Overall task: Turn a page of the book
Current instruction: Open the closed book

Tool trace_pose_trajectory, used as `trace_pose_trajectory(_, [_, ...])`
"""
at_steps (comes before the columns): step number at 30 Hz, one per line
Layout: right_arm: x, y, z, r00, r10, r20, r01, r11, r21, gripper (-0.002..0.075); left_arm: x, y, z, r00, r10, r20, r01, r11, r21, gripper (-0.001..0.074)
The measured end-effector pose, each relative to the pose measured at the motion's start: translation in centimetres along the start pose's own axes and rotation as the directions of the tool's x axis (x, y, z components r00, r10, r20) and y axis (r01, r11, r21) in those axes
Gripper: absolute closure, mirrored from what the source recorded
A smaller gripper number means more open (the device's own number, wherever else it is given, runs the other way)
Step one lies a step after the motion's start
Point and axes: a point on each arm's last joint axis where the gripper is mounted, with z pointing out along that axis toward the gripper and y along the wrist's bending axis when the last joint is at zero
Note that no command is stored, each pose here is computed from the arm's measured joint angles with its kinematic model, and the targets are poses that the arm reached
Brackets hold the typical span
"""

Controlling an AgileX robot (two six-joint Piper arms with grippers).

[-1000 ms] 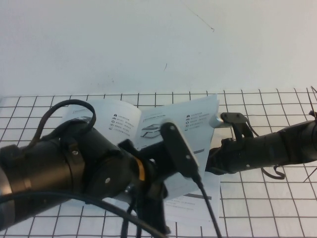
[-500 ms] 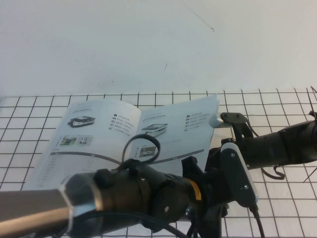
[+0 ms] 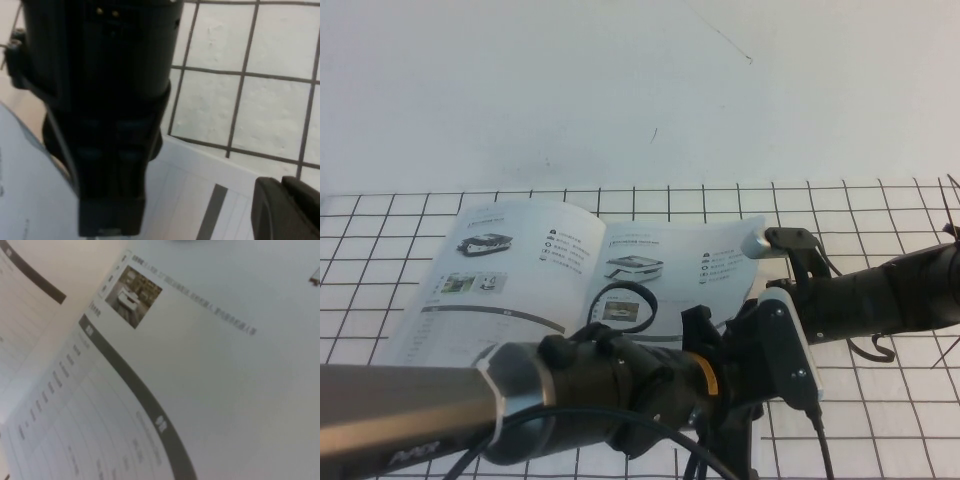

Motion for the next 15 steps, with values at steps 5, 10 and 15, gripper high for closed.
trace_pose_trajectory(5, [0.0,0.0,0.0,1.000,-0.004,-0.001,0.004,1.000,0.002,0.0725,-0.2,1.2,-1.4,1.000,0.013,0.014,-0.013,0.999,-0.031,0.0737])
trace_pose_trajectory(10, [0.0,0.0,0.0,1.000,-0.004,-0.001,0.004,1.000,0.002,0.0725,0.1,2.4,-2.6,1.000,0.028,-0.007,-0.029,0.998,-0.047,0.0737])
trace_pose_trajectory(15, [0.0,0.0,0.0,1.000,-0.004,-0.001,0.004,1.000,0.002,0.0725,1.5,4.2,-3.4,0.996,-0.017,-0.082,0.011,0.997,-0.076,0.0737])
